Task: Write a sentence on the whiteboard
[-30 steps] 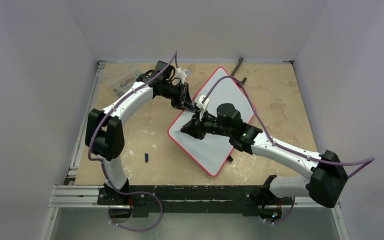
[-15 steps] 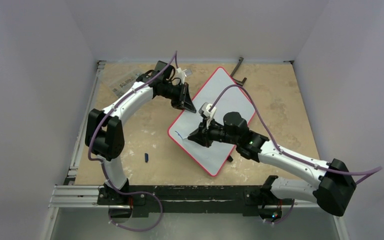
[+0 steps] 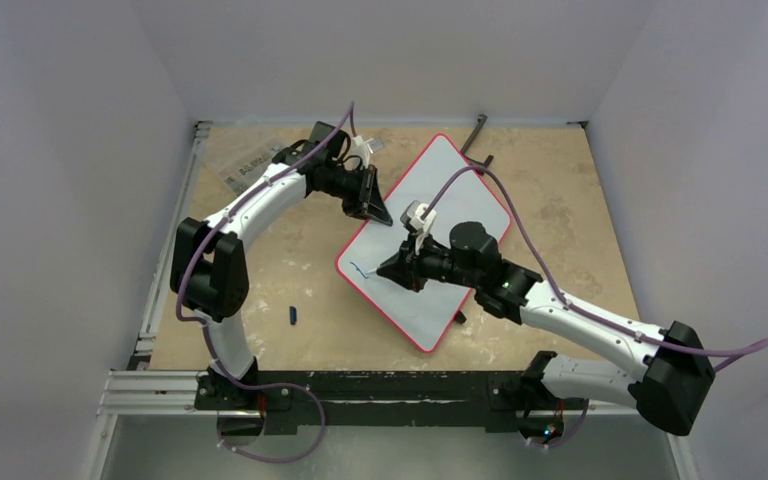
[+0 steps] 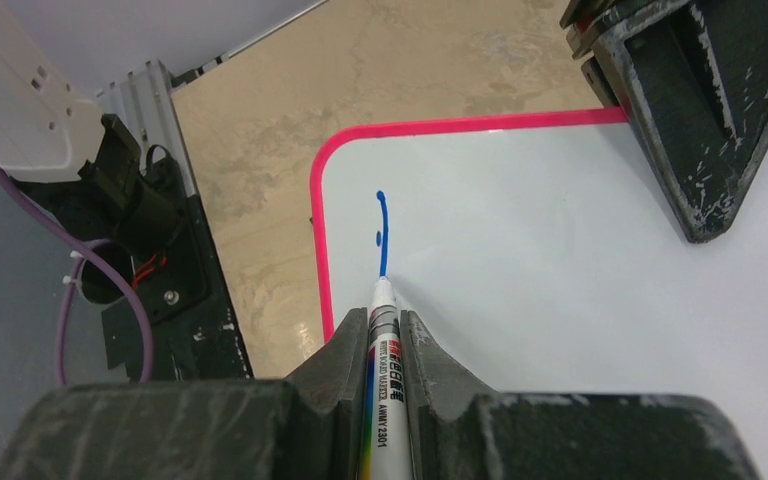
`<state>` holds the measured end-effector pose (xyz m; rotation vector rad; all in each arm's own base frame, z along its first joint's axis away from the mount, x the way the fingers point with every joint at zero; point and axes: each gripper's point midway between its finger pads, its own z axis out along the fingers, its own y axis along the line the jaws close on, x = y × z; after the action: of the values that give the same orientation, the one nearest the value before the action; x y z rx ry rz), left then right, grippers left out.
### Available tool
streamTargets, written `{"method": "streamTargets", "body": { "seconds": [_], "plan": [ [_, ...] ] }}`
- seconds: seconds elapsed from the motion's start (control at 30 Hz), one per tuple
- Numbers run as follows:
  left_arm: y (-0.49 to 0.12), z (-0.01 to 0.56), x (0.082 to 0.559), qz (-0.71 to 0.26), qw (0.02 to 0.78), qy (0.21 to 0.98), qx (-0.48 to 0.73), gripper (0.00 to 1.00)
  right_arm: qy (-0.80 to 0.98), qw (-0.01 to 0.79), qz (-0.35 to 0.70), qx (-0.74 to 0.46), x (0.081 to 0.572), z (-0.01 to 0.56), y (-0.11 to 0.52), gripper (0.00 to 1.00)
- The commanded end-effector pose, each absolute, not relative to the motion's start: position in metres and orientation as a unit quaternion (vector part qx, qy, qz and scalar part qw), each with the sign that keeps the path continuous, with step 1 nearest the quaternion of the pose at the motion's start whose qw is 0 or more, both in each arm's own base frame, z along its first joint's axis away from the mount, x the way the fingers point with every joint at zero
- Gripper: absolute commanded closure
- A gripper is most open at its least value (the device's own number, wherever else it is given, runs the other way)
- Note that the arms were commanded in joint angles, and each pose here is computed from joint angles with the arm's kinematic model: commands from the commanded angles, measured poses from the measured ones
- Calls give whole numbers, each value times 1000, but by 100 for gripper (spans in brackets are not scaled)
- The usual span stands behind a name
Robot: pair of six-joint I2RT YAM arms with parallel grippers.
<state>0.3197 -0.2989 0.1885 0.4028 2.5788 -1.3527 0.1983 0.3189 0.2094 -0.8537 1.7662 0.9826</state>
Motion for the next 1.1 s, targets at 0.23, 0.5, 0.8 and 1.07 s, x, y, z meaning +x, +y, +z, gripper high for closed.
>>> {"method": "streamTargets", "body": {
  "seconds": [0.23,0.5,0.8,1.07],
  "plan": [
    [-292,206,327,-435,140,878,138,100,683,494,422,-334,212,258,335,100],
    [-292,207,326,-435,141,878,139,100,692,489,413,-334,218,248,339,100],
    [-292,208,326,-436,142,878,140,100,706,489,395,-325,223,239,334,100],
    [-293,209,324,-437,142,877,141,100,735,496,352,-300,241,230,327,100]
  ]
}}
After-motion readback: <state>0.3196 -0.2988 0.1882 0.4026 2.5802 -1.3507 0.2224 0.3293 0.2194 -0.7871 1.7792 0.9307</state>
